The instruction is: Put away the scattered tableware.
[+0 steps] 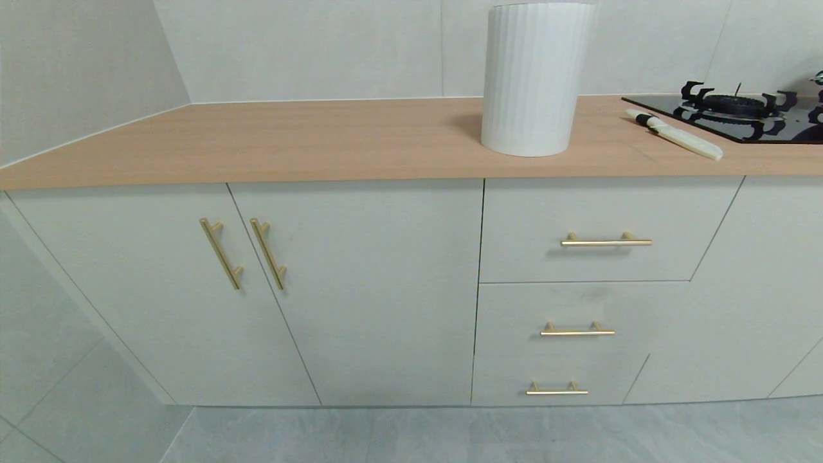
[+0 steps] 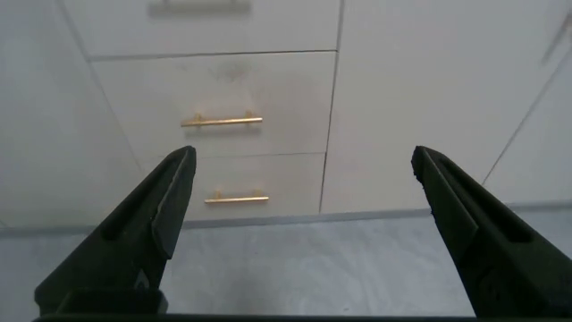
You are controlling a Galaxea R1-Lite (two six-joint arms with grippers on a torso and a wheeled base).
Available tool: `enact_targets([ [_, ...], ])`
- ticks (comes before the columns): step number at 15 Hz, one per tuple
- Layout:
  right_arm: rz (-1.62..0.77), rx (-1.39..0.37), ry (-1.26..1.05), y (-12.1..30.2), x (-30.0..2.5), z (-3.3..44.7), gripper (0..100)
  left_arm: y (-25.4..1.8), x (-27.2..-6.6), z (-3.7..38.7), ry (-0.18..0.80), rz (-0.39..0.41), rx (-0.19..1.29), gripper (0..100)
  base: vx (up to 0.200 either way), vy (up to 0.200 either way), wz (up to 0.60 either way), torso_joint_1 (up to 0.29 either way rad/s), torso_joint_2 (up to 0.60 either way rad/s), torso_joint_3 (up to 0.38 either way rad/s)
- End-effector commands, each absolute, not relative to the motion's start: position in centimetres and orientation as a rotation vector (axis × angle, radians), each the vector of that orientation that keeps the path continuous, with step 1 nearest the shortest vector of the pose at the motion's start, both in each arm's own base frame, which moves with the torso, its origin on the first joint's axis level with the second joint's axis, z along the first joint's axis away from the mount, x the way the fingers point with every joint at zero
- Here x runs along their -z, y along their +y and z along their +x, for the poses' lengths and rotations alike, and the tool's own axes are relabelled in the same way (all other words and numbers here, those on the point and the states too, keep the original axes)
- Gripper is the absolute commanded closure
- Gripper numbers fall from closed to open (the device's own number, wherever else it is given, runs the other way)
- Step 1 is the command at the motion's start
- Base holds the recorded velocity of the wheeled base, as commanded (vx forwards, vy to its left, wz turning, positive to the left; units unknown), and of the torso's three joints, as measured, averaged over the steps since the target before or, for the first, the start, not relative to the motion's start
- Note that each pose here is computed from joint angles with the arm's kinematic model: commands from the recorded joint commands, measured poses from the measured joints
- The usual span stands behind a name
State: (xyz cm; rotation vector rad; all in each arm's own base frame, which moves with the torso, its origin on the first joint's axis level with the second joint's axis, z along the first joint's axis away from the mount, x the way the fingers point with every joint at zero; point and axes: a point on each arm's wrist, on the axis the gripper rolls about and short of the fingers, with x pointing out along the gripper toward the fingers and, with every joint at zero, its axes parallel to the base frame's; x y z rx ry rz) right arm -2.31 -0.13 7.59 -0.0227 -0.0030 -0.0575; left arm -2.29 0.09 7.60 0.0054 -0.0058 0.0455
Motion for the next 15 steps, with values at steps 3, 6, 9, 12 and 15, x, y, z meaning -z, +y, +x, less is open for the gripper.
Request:
enact_targets([
  [3, 0.024, 0.055, 0.001, -0.13, -7.56, -2.30, 0, 0.09, -7.61, -2.28, -0.006, 0.003, -0.046, 0, 0.000, 0.000, 0.00, 0.000, 0.00, 0.000],
  [6, 0.024, 0.055, 0.001, -0.13, -7.56, -2.30, 0, 0.09, -7.61, -2.28, -0.006, 0.004, -0.046, 0, 0.000, 0.000, 0.00, 0.000, 0.00, 0.000],
  [9, 0.026, 0.055, 0.001, -0.13, -7.56, -2.30, 0, 0.09, -7.61, -2.28, -0.006, 0.000, -0.046, 0, 0.067, 0.000, 0.00, -0.001, 0.00, 0.001],
  [12, 0.026, 0.055, 0.001, -0.13, -7.56, -2.30, 0, 0.09, -7.61, -2.28, -0.006, 0.000, -0.046, 0, 0.200, 0.000, 0.00, -0.002, 0.00, -0.001],
  [15, 0.024, 0.055, 0.001, -0.13, -7.56, -2.30, 0, 0.09, -7.61, -2.28, -0.006, 0.000, -0.046, 0, 0.200, 0.000, 0.00, 0.004, 0.00, -0.002],
])
